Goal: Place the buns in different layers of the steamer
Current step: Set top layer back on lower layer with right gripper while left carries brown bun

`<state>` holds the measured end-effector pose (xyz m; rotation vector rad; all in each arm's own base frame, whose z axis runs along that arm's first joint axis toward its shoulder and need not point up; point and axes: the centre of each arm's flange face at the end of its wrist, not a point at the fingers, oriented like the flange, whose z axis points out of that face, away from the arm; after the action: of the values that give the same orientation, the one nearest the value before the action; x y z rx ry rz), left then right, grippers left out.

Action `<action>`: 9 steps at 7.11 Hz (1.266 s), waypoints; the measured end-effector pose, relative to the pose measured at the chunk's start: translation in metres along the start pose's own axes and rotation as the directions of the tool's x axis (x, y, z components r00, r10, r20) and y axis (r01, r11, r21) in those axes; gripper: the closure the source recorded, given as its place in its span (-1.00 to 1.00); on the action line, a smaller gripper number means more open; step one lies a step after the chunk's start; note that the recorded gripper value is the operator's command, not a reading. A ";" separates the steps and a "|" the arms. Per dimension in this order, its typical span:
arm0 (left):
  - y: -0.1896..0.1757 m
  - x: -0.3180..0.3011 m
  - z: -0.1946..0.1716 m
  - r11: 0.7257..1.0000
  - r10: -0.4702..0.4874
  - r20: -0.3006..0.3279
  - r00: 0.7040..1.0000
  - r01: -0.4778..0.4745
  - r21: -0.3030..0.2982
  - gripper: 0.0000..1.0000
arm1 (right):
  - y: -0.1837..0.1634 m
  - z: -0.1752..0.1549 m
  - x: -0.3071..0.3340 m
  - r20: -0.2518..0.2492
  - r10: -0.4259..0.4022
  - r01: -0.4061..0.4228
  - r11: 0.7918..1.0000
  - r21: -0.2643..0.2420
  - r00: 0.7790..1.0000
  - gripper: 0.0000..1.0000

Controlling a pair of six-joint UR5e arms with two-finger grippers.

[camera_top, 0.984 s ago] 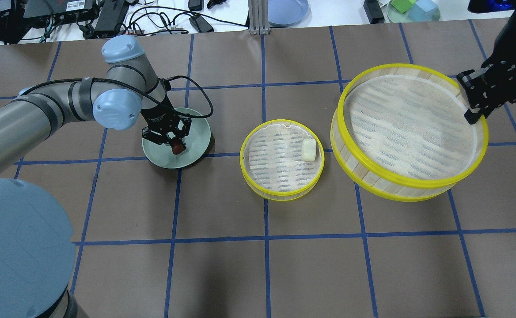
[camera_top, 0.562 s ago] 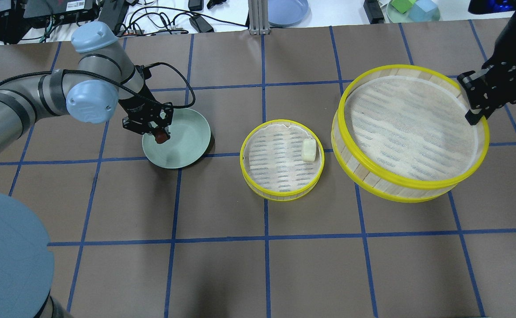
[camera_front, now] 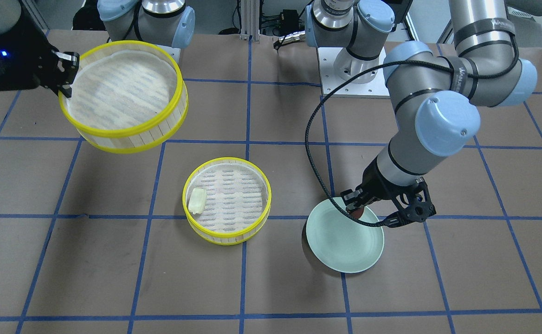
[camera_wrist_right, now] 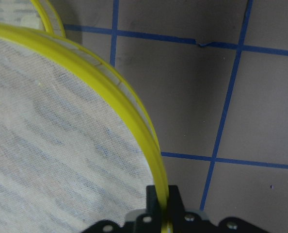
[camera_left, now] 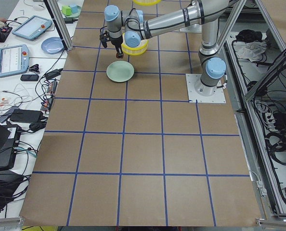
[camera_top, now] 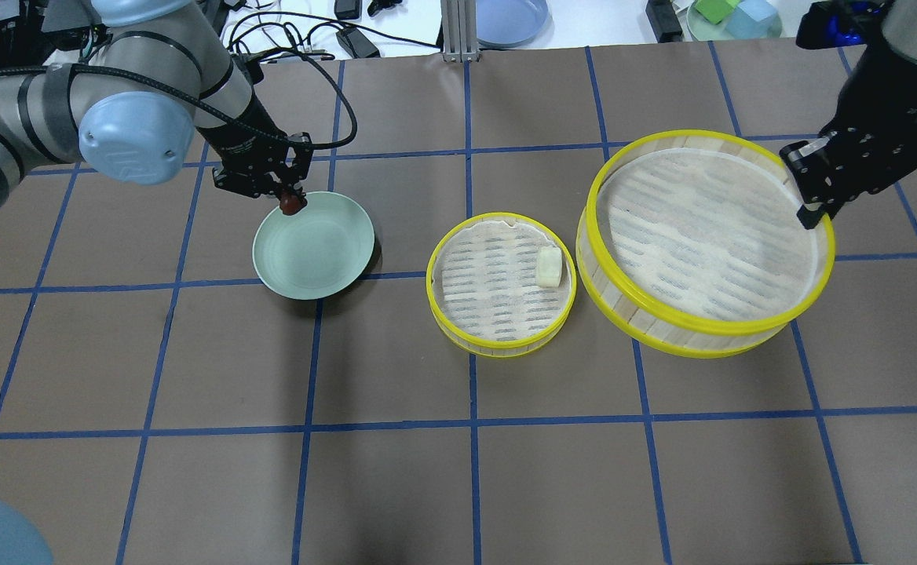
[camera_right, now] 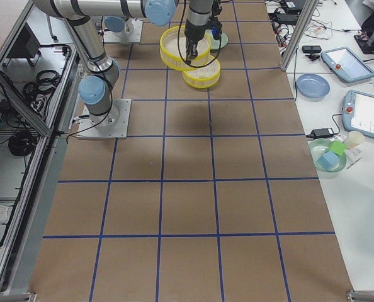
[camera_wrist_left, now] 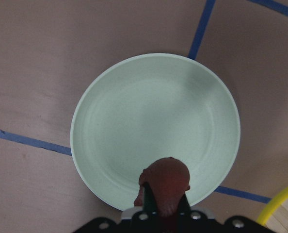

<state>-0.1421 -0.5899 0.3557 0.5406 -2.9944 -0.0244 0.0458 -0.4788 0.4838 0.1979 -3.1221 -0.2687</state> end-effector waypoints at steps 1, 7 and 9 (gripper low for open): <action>0.025 0.026 -0.020 1.000 -0.012 -0.014 1.000 0.013 0.027 1.00 | -0.023 0.019 -0.023 -0.006 -0.018 0.018 1.000 -0.007 1.000 1.00; 0.132 0.109 -0.047 0.988 -0.149 -0.110 0.983 0.144 -0.053 1.00 | -0.122 0.158 -0.149 -0.054 -0.026 0.028 0.998 0.048 0.998 1.00; 0.136 0.123 -0.028 0.980 -0.171 -0.149 0.974 0.154 -0.123 1.00 | -0.125 0.174 -0.156 -0.060 -0.027 0.032 0.996 0.086 0.998 1.00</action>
<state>-0.3016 -0.5058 0.3995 0.7363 -2.7675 -0.1518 0.2140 -0.5520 0.2927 0.2471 -3.0770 -0.1241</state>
